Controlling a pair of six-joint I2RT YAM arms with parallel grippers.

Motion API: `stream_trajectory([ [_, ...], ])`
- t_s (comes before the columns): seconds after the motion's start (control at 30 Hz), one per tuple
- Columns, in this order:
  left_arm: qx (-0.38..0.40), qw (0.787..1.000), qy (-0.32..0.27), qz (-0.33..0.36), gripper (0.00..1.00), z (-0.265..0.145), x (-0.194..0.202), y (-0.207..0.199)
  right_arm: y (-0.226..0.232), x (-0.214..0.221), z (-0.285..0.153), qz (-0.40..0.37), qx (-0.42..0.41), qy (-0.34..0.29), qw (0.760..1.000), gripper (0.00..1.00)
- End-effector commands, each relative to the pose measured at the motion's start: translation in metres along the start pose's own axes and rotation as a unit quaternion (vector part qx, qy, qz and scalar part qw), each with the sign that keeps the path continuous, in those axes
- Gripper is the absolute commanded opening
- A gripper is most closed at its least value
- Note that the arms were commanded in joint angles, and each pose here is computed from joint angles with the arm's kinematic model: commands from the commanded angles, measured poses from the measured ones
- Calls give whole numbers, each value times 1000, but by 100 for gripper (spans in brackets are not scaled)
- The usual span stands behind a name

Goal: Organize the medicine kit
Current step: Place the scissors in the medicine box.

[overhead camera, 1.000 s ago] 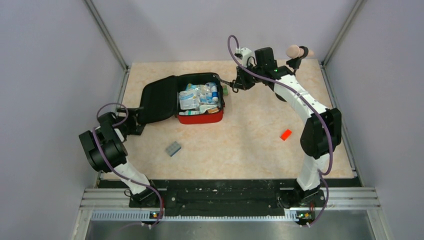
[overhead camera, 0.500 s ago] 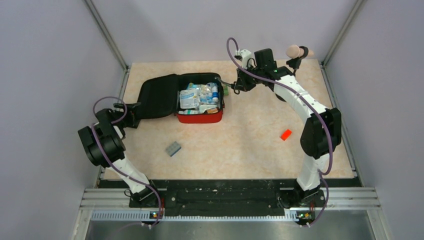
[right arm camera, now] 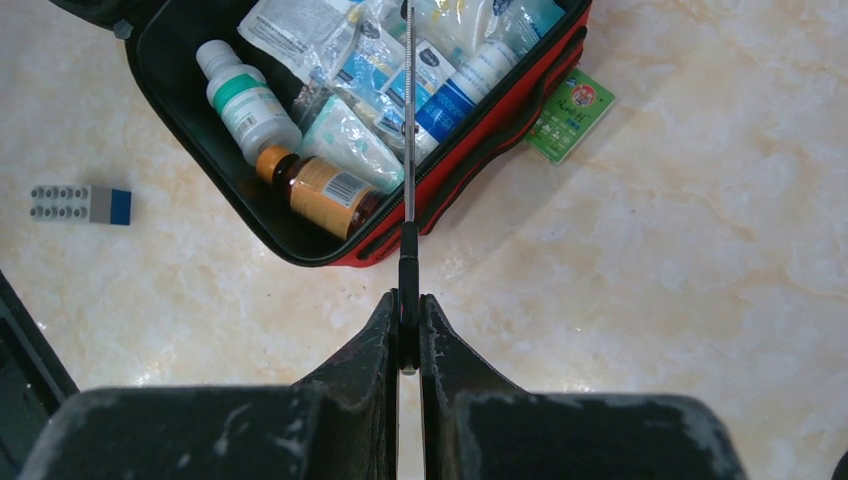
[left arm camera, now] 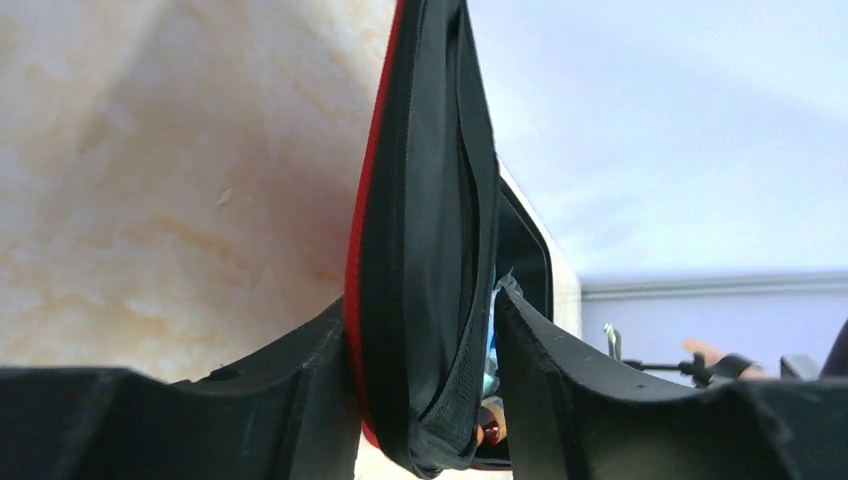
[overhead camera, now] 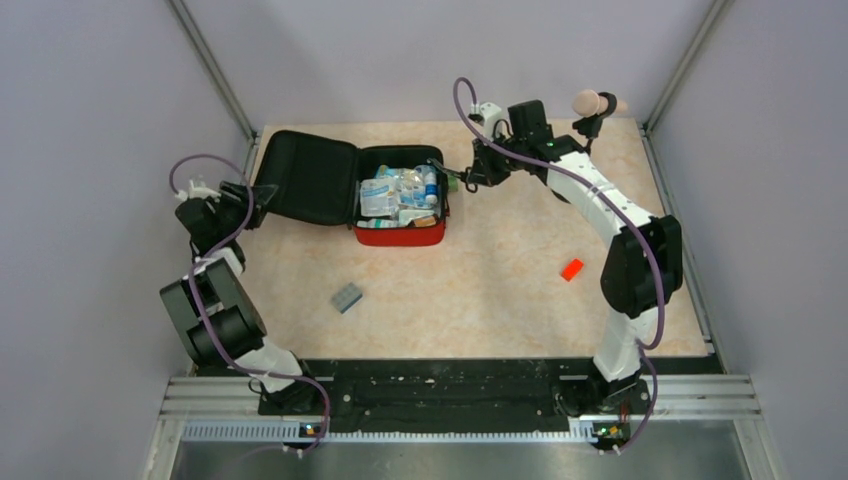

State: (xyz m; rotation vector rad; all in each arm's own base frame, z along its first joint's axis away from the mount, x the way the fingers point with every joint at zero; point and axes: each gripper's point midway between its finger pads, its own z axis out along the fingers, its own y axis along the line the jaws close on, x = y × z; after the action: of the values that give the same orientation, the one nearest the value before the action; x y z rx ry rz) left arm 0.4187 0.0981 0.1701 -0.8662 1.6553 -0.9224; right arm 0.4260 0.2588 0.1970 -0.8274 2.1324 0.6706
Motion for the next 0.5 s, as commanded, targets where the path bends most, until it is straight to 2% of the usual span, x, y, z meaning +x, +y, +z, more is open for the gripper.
stream_trajectory([
  [0.0, 63, 989, 5, 131, 49, 0, -6, -54, 18, -38, -11, -10, -20, -55, 998, 0],
  [0.07, 70, 984, 13, 166, 43, 1, -2, -66, 21, -46, -8, -7, -20, -63, 998, 0],
  [0.23, 95, 961, 17, 259, 37, 3, 11, -109, 39, -71, -2, -8, -31, -86, 996, 0],
  [0.33, 101, 952, 12, 288, 38, 6, 16, -132, 51, -81, 1, -17, -43, -99, 994, 0],
  [0.47, 97, 946, 13, 309, 39, 10, 24, -142, 64, -87, 7, -14, -59, -106, 993, 0],
])
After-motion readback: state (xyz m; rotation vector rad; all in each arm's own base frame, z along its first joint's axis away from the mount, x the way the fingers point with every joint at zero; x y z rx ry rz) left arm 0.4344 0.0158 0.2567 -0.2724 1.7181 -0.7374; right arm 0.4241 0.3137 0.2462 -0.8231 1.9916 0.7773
